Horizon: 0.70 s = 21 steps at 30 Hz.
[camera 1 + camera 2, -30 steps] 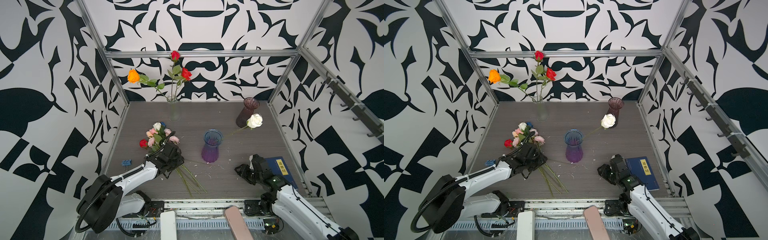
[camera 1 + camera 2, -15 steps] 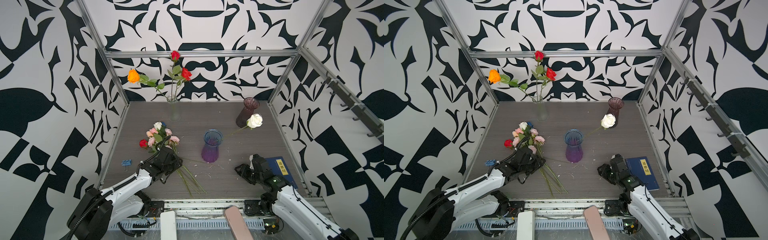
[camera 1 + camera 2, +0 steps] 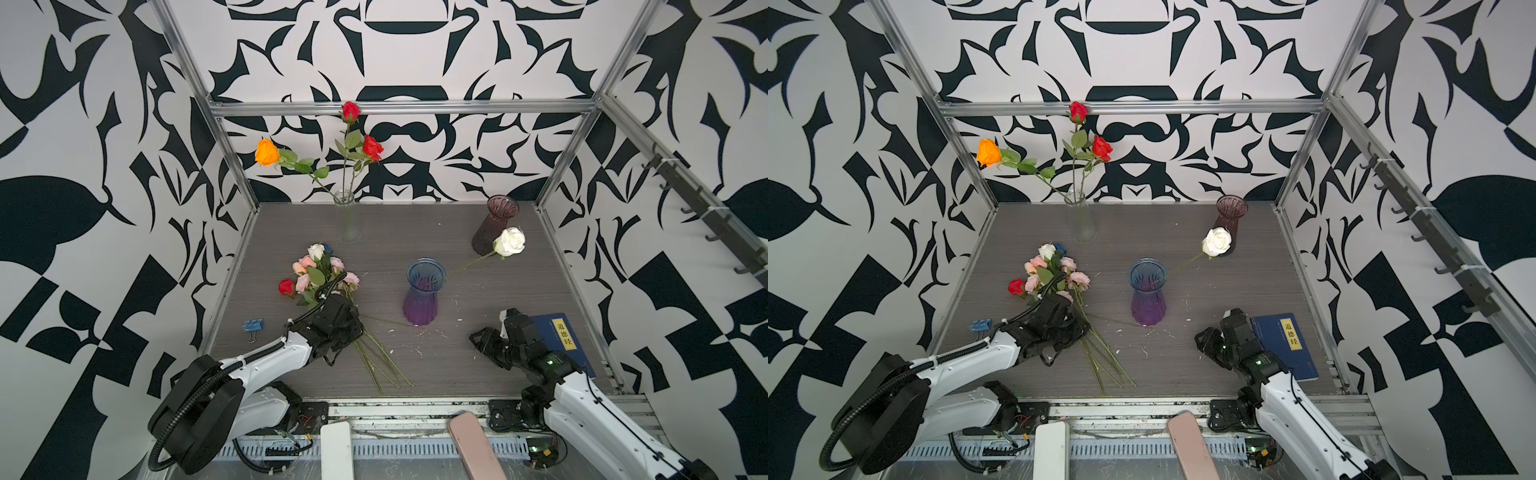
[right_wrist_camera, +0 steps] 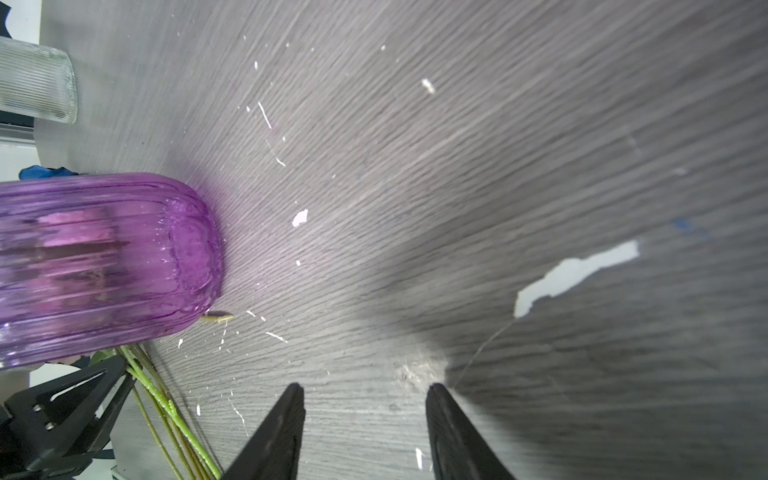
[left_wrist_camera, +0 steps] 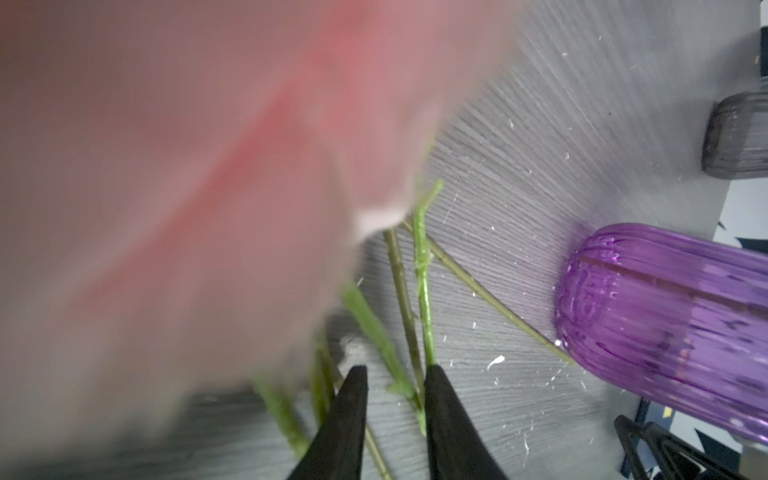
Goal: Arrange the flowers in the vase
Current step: 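Grasp a pink rose stem in the bouquet with the left gripper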
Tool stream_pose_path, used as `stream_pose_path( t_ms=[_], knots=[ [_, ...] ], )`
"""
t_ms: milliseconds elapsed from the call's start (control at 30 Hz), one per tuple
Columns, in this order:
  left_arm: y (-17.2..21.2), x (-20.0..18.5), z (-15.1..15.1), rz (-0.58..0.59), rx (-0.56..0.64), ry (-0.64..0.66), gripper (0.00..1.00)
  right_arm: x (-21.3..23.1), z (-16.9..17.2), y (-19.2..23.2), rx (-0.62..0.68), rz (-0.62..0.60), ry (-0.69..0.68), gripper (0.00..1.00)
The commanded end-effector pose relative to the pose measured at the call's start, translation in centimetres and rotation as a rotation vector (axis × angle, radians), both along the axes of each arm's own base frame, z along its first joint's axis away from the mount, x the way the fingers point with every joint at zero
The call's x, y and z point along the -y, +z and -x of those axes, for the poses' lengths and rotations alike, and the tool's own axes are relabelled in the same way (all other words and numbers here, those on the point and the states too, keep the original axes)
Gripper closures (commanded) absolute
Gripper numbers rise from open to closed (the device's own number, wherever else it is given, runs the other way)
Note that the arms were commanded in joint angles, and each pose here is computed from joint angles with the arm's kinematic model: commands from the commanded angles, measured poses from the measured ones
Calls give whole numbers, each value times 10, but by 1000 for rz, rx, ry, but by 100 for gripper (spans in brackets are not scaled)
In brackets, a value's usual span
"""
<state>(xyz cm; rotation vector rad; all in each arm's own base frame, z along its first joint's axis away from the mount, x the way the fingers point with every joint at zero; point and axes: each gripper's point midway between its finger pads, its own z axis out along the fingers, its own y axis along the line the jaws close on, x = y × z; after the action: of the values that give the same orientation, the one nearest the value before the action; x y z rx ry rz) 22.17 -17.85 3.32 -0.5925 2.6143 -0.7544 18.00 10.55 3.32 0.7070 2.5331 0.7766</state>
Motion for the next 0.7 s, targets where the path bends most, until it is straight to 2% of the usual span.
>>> stream_pose_path(
  t_ms=[0,100,367,533,667],
  knots=[
    [10,1,-9,11,33,25,76,2,-1,-1,6,7,-13,49],
    [10,-1,-10,11,38,32,79,2,-1,-1,6,7,-13,49],
    [21,-9,-7,30,88,60,96,3,-1,0,9,5,-17,49],
    [34,-14,-4,69,132,82,98,3,0,-1,5,6,-17,49],
    [56,-11,-4,156,182,105,98,3,-1,-1,6,5,-16,49]
  ],
)
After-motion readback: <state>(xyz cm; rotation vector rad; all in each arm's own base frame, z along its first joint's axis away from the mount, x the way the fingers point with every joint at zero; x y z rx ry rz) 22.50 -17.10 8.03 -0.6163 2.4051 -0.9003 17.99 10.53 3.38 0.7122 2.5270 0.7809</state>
